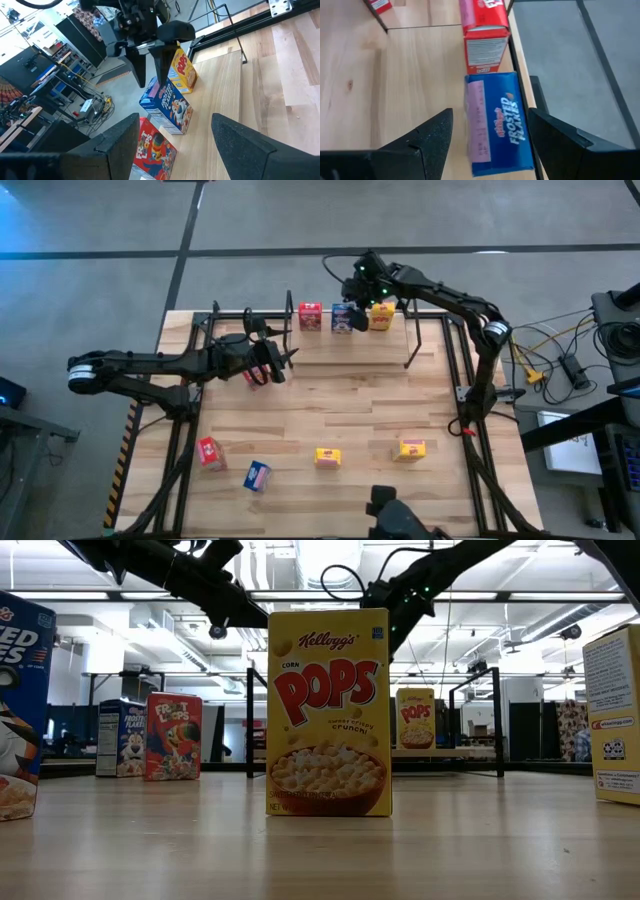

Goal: Stack cereal on shelf
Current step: Adjust the blue cereal box on the shelf

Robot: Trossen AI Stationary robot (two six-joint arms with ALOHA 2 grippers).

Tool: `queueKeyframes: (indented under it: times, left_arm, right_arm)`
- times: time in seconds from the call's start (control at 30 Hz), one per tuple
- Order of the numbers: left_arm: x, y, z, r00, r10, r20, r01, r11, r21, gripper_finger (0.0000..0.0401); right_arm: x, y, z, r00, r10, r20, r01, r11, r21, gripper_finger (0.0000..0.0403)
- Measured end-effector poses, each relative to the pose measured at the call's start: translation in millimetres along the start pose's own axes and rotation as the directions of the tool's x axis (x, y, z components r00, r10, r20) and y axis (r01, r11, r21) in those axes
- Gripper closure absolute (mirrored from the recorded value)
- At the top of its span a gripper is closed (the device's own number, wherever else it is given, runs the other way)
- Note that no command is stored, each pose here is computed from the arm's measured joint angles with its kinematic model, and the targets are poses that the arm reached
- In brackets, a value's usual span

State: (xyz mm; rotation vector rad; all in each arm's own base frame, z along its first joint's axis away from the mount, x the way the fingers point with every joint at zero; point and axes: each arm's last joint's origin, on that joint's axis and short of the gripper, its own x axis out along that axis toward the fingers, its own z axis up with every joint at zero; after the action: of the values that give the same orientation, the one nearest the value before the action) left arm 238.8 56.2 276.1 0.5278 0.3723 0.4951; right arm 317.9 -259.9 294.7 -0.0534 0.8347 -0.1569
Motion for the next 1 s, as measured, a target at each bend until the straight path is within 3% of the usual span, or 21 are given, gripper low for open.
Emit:
queueKeyframes:
  times: [0.27,0.63,1.0]
  left_arm:
    - [0,0,0,1.000,0.000,0.000,0.000,1.000,0.001,0.0170]
    - [0,0,0,1.000,0.000,0.000,0.000,1.000,0.001,0.0170]
    - [0,0,0,1.000,0.000,0.000,0.000,1.000,0.001,0.0170]
  right_arm:
    - [3,-1,1,0.996,-0.086,-0.029,0.086,0.996,-0.018,0.0156]
    - [11,6,-2,0.997,-0.062,-0.054,0.061,0.998,-0.021,0.0159]
    - [17,7,-8,0.996,-0.055,-0.066,0.055,0.998,-0.012,0.0198]
